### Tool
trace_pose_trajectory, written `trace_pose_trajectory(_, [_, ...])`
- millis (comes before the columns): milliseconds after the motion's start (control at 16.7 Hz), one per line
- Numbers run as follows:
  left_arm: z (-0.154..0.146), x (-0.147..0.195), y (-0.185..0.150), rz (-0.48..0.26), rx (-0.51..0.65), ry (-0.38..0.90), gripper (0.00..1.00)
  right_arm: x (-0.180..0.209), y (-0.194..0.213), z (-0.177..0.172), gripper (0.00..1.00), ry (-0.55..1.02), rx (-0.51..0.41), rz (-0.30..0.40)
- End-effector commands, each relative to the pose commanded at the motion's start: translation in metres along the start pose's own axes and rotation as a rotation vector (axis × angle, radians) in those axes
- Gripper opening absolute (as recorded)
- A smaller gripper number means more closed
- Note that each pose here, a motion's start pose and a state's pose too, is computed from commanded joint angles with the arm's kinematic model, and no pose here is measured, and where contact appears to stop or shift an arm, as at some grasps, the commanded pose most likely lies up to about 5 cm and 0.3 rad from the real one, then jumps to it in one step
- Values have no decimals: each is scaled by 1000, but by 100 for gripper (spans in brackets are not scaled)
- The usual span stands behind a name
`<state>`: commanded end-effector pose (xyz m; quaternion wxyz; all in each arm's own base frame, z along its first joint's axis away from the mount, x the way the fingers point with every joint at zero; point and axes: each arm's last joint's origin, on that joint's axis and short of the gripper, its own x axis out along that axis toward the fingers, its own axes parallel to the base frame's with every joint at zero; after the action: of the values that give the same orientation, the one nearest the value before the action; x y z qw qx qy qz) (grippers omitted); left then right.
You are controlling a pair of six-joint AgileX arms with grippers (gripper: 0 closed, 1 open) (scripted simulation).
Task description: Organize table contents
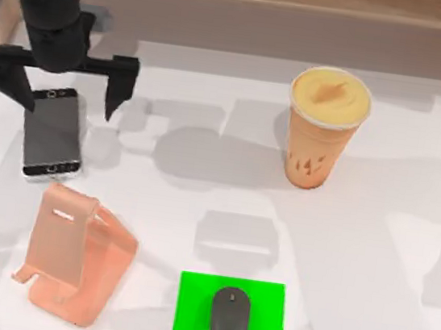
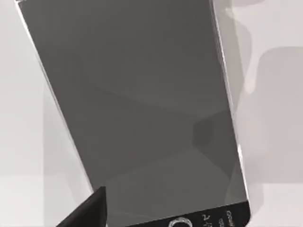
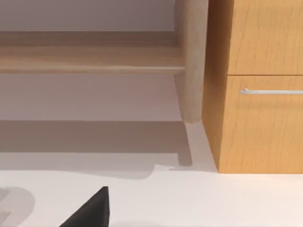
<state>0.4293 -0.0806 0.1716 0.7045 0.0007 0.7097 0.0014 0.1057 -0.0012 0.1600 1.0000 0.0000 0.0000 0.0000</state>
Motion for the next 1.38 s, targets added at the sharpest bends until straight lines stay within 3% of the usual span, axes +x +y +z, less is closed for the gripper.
trace_pose_trajectory(180, [7, -5, 25, -3, -198, -5, 100, 0, 0, 0, 100, 0, 0, 0])
trace_pose_trajectory(300, [8, -6, 32, -4, -252, -7, 100, 0, 0, 0, 100, 0, 0, 0])
trace_pose_trajectory(660, [8, -6, 31, -4, -252, -8, 100, 0, 0, 0, 100, 0, 0, 0])
trace_pose_trajectory(1080, [10, 57, 32, -5, -257, -12, 100, 0, 0, 0, 100, 0, 0, 0])
trace_pose_trajectory(1380, [9, 64, 32, -4, -257, -7, 100, 0, 0, 0, 100, 0, 0, 0])
